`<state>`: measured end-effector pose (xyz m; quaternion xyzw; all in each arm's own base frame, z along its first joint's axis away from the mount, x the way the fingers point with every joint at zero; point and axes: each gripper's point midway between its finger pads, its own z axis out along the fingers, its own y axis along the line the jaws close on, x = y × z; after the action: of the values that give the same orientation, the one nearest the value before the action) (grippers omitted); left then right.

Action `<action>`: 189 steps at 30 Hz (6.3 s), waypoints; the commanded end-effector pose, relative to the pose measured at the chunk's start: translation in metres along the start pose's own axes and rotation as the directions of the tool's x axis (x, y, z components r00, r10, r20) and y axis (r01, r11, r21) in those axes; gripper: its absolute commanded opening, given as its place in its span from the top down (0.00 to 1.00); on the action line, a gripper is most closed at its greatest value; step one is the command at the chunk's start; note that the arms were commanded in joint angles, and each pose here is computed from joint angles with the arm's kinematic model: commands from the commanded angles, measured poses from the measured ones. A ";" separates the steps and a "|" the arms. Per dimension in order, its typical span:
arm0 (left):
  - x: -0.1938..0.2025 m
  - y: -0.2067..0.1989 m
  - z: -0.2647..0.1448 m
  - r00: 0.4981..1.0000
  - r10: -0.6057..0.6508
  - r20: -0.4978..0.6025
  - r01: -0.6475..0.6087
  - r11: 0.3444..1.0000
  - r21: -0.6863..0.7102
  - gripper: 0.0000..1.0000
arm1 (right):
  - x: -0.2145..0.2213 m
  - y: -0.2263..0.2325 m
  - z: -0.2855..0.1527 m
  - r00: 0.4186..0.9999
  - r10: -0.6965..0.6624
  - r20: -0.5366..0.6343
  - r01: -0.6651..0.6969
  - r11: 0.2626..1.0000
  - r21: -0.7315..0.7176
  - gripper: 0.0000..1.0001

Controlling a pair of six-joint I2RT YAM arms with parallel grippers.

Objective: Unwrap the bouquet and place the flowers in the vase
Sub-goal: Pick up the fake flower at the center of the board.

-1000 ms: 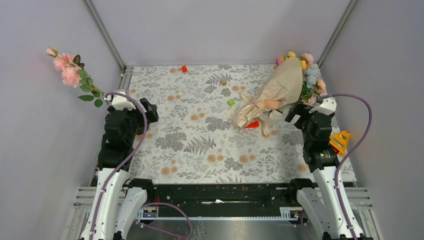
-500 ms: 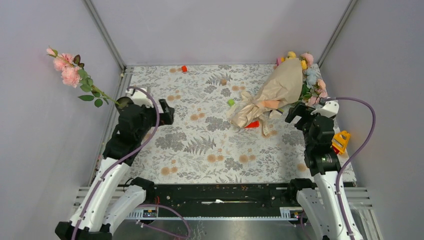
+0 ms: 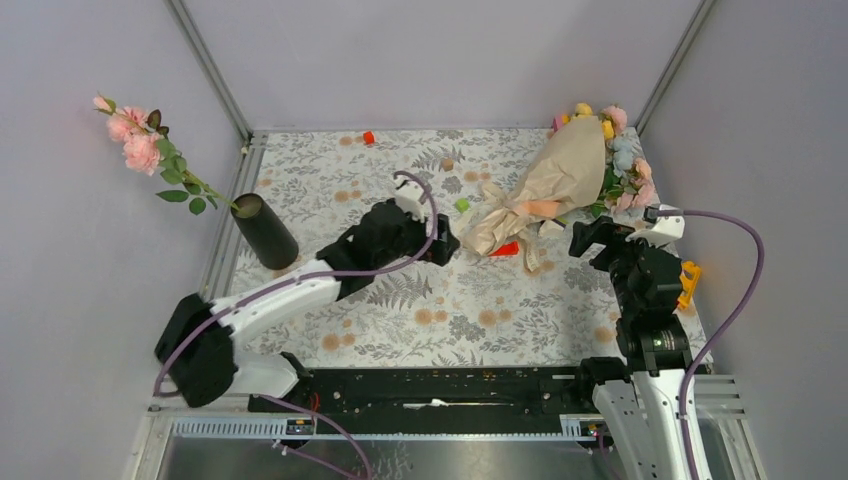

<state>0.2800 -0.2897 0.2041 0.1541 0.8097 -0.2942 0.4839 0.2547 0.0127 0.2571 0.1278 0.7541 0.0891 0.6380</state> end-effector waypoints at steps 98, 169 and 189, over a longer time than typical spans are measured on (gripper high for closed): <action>-0.010 -0.083 0.241 0.982 0.112 -0.153 -0.103 0.993 0.064 0.99 | -0.012 -0.010 -0.018 0.992 0.041 0.116 -0.045 0.998 0.033 0.00; -0.176 -0.126 -0.099 0.787 -0.529 0.318 0.195 0.702 0.685 1.00 | -0.032 0.255 0.007 0.873 0.330 -0.358 -0.473 0.403 -0.783 0.00; -0.185 -0.125 -0.119 0.761 -0.500 0.413 0.112 0.729 0.675 1.00 | -0.010 0.281 0.012 0.826 0.327 -0.459 -0.561 0.397 -0.727 0.00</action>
<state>0.2541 -0.3324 0.3454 0.0275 0.6533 -0.5924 0.4707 0.2935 0.2726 0.3462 -0.0201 0.6238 0.6168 0.4796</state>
